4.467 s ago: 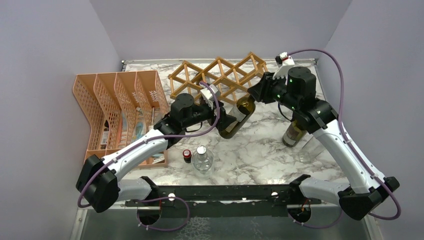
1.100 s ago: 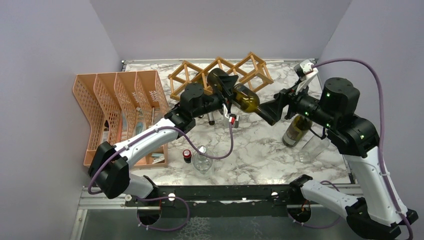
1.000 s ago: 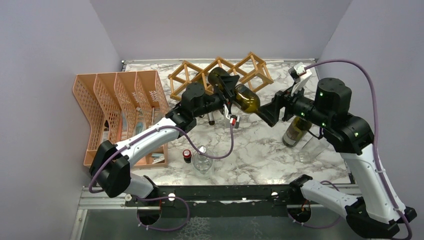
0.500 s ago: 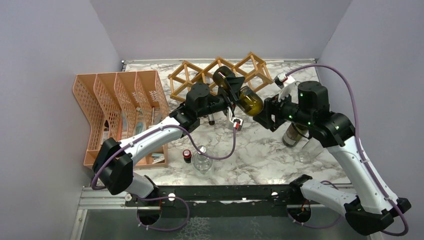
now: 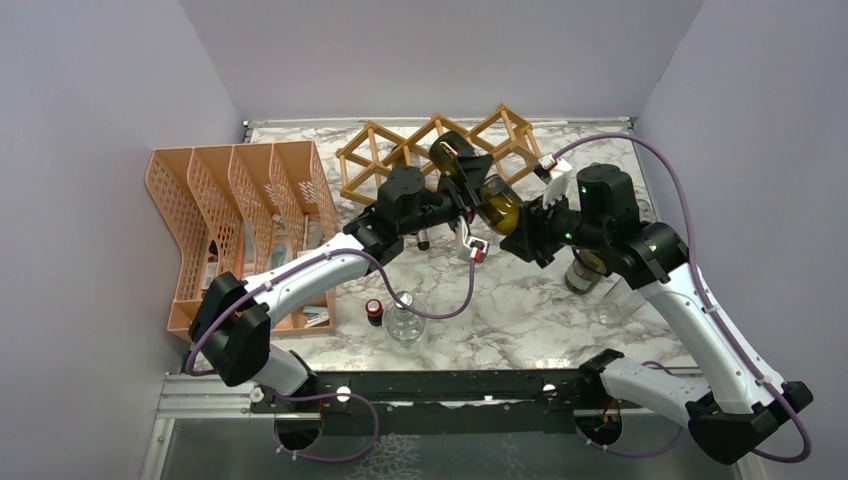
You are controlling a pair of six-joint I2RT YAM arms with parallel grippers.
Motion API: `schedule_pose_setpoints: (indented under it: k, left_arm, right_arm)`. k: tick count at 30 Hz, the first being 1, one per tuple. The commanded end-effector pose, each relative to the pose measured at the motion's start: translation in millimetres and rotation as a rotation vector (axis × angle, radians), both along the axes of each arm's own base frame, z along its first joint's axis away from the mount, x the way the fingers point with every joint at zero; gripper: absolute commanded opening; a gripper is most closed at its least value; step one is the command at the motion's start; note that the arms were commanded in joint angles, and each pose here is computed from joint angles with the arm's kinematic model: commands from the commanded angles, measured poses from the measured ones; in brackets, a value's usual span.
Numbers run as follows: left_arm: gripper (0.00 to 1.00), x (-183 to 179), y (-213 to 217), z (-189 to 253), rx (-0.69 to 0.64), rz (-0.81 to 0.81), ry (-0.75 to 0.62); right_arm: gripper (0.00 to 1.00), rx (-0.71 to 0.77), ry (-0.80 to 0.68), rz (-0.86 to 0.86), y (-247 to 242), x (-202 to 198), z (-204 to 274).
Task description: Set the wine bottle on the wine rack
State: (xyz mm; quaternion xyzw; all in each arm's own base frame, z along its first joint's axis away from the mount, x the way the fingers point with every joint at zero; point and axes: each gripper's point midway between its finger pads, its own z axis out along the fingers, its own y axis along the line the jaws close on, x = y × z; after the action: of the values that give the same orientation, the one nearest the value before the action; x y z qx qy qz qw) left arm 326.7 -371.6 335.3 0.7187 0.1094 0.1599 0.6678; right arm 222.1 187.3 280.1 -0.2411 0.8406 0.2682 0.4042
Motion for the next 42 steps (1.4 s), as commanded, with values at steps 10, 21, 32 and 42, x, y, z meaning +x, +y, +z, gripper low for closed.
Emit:
schedule_pose_setpoints:
  k: [10,21,32,42]
  left_arm:
    - [0.0,-12,3,81,-0.165,0.02,-0.143]
    - [0.99,-12,10,68,-0.169,0.049,-0.087]
    - [0.99,-18,19,85,-0.305,0.054,0.082]
    - [0.99,-19,51,171,-0.831,0.048,0.473]
  right_arm:
    - [0.02,0.012,0.003,-0.005,7,10,-6]
    - [0.01,0.112,-0.212,-0.162,-10,26,54]
    - [0.01,0.126,-0.248,-0.323,-34,32,67]
    - [0.01,0.094,-0.164,-0.249,-26,19,23]
